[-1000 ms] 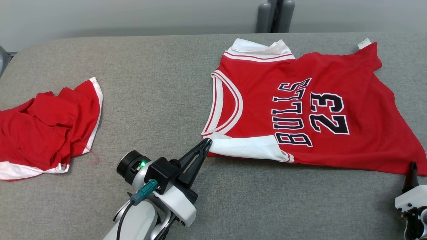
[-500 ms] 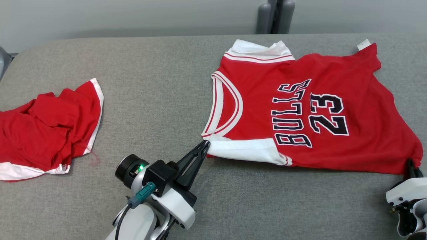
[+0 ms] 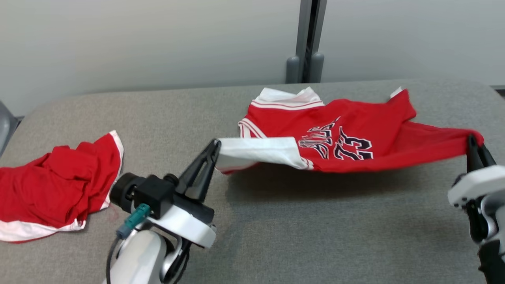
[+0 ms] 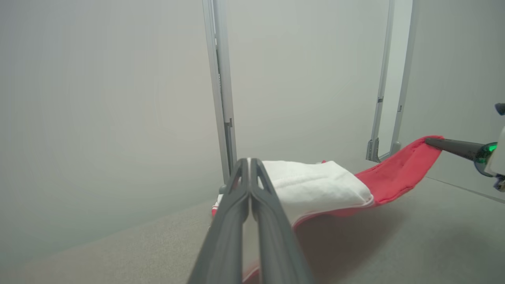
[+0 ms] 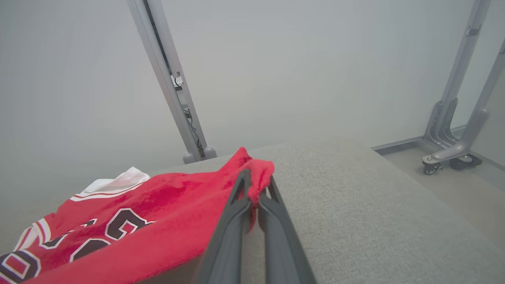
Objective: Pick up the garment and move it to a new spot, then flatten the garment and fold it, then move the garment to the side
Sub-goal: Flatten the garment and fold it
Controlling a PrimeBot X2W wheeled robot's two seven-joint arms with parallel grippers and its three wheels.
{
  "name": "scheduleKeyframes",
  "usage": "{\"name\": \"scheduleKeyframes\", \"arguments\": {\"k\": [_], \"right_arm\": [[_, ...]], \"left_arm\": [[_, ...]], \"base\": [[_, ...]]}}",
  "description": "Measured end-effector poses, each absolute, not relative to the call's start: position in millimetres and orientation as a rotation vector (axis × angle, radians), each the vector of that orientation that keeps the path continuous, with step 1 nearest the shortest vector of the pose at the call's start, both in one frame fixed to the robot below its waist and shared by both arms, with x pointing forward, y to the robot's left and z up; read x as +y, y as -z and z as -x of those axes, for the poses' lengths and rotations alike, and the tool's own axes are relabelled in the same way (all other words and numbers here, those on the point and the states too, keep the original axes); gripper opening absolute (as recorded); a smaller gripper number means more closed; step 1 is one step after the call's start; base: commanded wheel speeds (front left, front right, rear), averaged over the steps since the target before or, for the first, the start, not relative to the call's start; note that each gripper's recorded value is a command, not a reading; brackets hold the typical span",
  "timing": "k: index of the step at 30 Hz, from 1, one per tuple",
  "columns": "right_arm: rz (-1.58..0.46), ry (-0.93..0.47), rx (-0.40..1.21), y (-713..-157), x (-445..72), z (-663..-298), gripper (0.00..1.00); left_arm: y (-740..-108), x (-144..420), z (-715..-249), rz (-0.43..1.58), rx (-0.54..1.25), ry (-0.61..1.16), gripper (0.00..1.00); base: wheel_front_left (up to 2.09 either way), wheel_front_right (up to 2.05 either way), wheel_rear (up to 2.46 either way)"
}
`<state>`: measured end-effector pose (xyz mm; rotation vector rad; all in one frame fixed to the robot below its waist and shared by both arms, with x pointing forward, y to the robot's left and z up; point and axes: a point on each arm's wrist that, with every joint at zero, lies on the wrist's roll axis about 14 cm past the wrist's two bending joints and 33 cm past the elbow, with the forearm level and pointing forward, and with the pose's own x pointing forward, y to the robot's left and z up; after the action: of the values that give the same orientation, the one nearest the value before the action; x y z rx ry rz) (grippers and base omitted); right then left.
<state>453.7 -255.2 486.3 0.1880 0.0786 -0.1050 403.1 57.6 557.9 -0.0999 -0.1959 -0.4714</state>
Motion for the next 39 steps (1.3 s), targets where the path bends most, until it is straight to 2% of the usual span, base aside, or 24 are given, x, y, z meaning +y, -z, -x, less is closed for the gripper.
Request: {"name": "scheduleKeyframes", "arguments": {"k": [10,13,18,25,30,33,35,39], "right_arm": [[-0.036,-0.046,-0.104,-616.3,-233.7,-485.3,0.00],[-0.007,-0.084,-0.078,-632.9,-222.1,-489.9,0.00],[0.064,-0.070,-0.078,-661.9,-231.4,-496.5,0.00],[0.085,-0.085,-0.081,-683.2,-223.2,-520.6,0.00],[0.090,-0.094,-0.172,-730.2,-216.7,-569.4,0.00],[0.081,-0.097,-0.245,-747.8,-211.1,-598.8,0.00],[0.059,-0.088,-0.321,-755.2,-209.1,-627.6,0.00],[0.023,-0.080,-0.403,-753.8,-204.0,-661.8,0.00]], "left_arm": [[-650.4,70.7,-431.4,0.026,-0.427,0.443,0.00],[-670.8,70.8,-446.0,0.021,-0.444,0.442,0.00],[-711.8,75.1,-465.9,0.007,-0.484,0.425,0.00],[-726.5,74.1,-498.2,-0.064,-0.435,0.426,0.00],[-765.1,68.1,-545.3,-0.236,-0.491,0.452,0.00],[-779.3,75.4,-577.0,-0.253,-0.525,0.432,0.00],[-796.4,85.8,-605.9,-0.254,-0.616,0.388,0.00],[-816.1,94.5,-637.6,-0.248,-0.728,0.300,0.00]], "base": [[0.00,0.00,0.00],[0.00,0.00,0.00],[0.00,0.00,0.00],[0.00,0.00,0.00],[0.00,0.00,0.00],[0.00,0.00,0.00],[0.00,0.00,0.00],[0.00,0.00,0.00]]}}
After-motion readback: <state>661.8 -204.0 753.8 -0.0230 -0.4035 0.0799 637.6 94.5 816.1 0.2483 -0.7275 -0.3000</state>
